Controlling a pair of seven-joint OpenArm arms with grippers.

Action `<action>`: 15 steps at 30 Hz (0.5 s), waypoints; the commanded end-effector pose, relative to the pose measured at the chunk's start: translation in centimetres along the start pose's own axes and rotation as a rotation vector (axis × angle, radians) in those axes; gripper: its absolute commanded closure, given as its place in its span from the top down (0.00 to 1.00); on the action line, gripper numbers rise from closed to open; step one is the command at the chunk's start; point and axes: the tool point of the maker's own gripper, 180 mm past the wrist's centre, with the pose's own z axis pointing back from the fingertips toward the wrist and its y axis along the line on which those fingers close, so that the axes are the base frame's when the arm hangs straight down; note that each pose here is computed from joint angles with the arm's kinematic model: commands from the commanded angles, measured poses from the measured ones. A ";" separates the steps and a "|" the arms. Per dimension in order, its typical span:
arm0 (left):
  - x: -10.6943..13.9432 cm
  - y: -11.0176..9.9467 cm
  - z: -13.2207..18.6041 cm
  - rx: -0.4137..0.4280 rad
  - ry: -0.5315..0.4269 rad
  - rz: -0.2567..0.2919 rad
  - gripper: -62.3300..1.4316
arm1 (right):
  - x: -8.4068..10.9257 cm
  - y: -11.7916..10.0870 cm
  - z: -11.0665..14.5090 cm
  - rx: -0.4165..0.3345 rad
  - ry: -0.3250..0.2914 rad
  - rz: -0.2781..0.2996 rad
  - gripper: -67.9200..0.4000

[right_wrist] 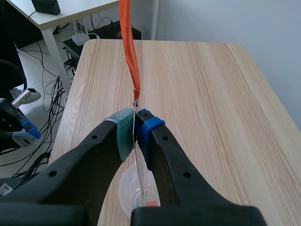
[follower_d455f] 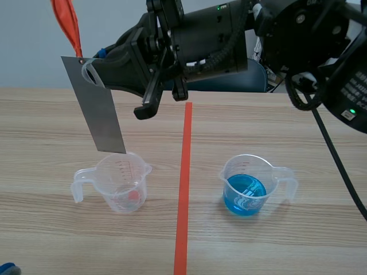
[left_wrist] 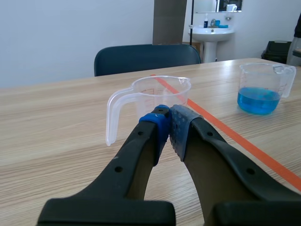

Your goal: Do the redox reaction experiment. move the plate over the left beaker

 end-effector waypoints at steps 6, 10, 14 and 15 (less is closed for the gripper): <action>-0.6 -0.4 0.5 0.058 -0.016 -0.050 0.07 | 0.6 1.1 -0.8 0.004 -0.081 -0.017 0.01; -1.7 -0.4 0.7 0.094 -0.001 -0.040 0.07 | 0.5 1.3 -1.2 0.004 -0.084 -0.013 0.01; -2.8 -0.2 0.6 0.111 0.018 -0.043 0.07 | 0.5 1.2 -1.3 -0.004 -0.084 -0.013 0.01; -3.0 -0.1 0.5 0.113 0.018 -0.045 0.07 | 0.5 1.0 -1.3 -0.018 -0.083 -0.018 0.01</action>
